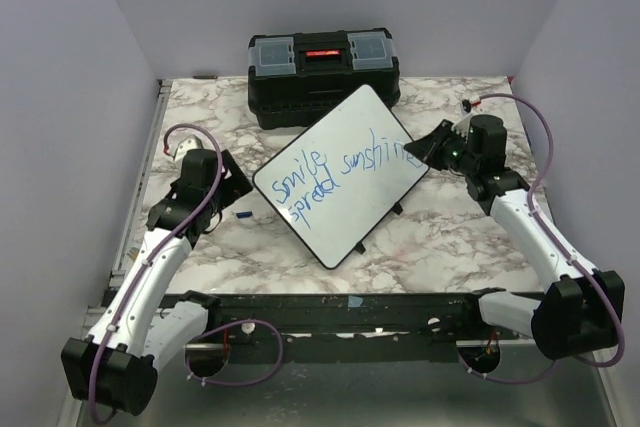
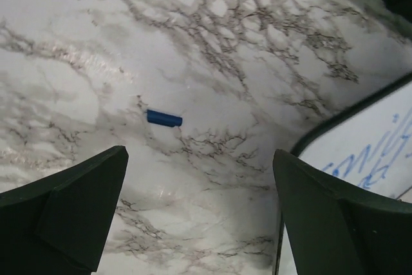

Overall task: Write a sentence on the whiteboard
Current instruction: Move the whiteboard to the center of the board.

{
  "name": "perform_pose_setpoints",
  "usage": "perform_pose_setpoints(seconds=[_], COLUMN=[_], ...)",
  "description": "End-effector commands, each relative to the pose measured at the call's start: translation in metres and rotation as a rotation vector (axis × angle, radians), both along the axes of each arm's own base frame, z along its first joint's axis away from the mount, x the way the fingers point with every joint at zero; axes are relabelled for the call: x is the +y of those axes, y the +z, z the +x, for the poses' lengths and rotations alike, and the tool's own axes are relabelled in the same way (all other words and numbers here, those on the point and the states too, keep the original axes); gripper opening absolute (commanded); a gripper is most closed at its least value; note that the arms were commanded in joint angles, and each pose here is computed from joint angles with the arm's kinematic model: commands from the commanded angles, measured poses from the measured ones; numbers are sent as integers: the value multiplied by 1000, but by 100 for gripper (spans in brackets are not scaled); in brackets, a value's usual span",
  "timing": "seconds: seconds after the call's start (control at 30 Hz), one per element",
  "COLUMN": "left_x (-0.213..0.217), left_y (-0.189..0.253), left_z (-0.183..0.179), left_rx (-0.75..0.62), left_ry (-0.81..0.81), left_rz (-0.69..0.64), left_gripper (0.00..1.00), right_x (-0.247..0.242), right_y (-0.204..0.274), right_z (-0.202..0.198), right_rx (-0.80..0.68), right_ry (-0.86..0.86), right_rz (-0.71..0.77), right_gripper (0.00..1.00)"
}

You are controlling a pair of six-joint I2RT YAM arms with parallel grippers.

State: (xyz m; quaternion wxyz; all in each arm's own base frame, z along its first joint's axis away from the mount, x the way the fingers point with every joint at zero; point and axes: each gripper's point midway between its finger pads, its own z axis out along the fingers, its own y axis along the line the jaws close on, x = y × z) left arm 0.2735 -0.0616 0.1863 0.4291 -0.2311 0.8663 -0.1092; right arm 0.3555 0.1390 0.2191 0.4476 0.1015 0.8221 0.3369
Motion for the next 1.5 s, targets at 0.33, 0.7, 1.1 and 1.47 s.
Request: perform_pose_setpoints(seconds=[0.33, 0.7, 1.1, 1.47], left_x=[21, 29, 28, 19], left_y=[-86, -117, -127, -156], left_z=[-5, -8, 2, 10], left_rx=[337, 396, 441, 590], left_ry=[420, 671, 776, 789], left_rz=[-293, -369, -403, -363], left_gripper=[77, 73, 68, 62], right_x=[20, 20, 21, 21], right_y=[10, -3, -19, -29], right_z=[3, 0, -3, -2], right_rx=[-47, -32, -3, -5], right_ry=[28, 40, 47, 47], right_rz=[-5, -11, -10, -12], right_gripper=[1, 1, 0, 1])
